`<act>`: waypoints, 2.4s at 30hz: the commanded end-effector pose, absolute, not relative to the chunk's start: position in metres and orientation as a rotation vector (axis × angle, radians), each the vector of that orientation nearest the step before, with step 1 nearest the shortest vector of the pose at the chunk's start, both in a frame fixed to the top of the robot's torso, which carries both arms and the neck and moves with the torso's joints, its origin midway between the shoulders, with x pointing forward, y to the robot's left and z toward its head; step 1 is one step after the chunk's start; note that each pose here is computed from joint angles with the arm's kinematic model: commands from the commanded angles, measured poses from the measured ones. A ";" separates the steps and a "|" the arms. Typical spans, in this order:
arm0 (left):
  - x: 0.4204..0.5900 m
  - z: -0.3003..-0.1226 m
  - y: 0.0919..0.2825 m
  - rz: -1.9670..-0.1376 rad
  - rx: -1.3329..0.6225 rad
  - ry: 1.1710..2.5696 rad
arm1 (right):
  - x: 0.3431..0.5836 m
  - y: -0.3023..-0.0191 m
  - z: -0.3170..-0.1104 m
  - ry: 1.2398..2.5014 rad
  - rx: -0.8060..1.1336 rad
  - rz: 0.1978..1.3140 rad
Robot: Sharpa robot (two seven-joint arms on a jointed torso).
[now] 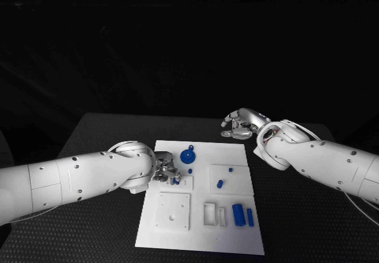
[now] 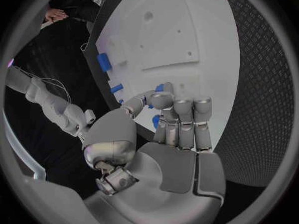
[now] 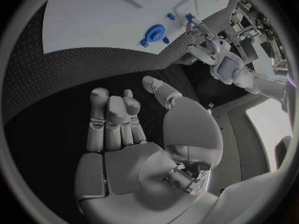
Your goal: Assemble the parts on the task board
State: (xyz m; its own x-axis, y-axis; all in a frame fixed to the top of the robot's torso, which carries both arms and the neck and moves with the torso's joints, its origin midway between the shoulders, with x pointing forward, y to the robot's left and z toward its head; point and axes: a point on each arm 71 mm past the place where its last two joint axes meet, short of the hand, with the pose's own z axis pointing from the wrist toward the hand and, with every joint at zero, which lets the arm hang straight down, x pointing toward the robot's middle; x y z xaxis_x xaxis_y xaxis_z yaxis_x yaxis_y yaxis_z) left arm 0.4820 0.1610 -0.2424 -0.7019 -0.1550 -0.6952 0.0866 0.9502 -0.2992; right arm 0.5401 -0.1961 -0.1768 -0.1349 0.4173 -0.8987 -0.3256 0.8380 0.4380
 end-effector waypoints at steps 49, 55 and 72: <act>0.479 -0.246 0.148 -0.411 0.001 2.364 | 0.539 -0.194 -0.177 1.596 0.062 0.652; 0.480 -0.246 0.147 -0.410 0.001 2.361 | 0.539 -0.194 -0.177 1.597 0.061 0.653; 0.479 -0.248 0.142 -0.414 0.020 2.368 | 0.539 -0.194 -0.178 1.599 0.061 0.653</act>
State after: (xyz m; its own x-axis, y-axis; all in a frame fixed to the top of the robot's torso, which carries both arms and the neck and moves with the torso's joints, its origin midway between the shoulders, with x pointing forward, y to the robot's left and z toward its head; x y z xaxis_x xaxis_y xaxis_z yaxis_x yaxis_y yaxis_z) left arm 0.4826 0.1427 -0.2423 -0.7224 -0.1233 -0.6804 0.1190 0.9471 -0.2980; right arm 0.5397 -0.1949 -0.1774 -0.1459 0.4157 -0.8977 -0.3265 0.8363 0.4404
